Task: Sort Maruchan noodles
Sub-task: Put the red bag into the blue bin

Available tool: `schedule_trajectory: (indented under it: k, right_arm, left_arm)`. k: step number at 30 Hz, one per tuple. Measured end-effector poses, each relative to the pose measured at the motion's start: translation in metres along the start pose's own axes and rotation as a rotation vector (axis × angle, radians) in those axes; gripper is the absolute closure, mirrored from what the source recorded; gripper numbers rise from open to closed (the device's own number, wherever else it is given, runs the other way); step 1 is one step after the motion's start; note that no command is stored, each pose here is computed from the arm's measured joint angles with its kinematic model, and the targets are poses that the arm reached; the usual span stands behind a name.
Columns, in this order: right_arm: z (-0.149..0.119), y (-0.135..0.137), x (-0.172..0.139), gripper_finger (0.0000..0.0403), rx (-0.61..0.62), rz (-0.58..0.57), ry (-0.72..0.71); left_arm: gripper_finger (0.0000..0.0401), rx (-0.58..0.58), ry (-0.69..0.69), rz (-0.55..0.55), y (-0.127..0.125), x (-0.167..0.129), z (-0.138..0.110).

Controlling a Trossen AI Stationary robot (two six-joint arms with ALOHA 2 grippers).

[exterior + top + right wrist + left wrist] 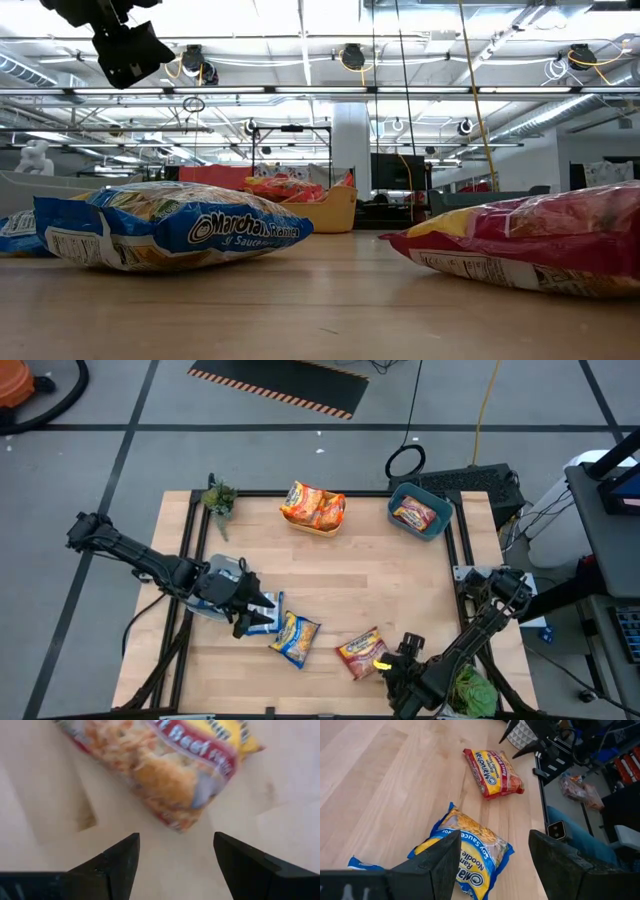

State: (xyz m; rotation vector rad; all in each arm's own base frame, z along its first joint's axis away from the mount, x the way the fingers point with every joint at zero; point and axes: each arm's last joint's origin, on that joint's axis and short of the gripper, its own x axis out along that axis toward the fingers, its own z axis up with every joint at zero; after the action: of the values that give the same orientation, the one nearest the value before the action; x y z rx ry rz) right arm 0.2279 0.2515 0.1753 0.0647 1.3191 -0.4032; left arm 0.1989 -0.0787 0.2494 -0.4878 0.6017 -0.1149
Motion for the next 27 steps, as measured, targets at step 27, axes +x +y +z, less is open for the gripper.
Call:
schedule_trajectory:
  k: [27]
  right_arm:
    - [0.001, -0.016, 0.042, 0.0233, 0.088, 0.169, -0.059]
  left_arm:
    - [0.0162, -0.001, -0.002, 0.002, 0.000, 0.000, 0.000]
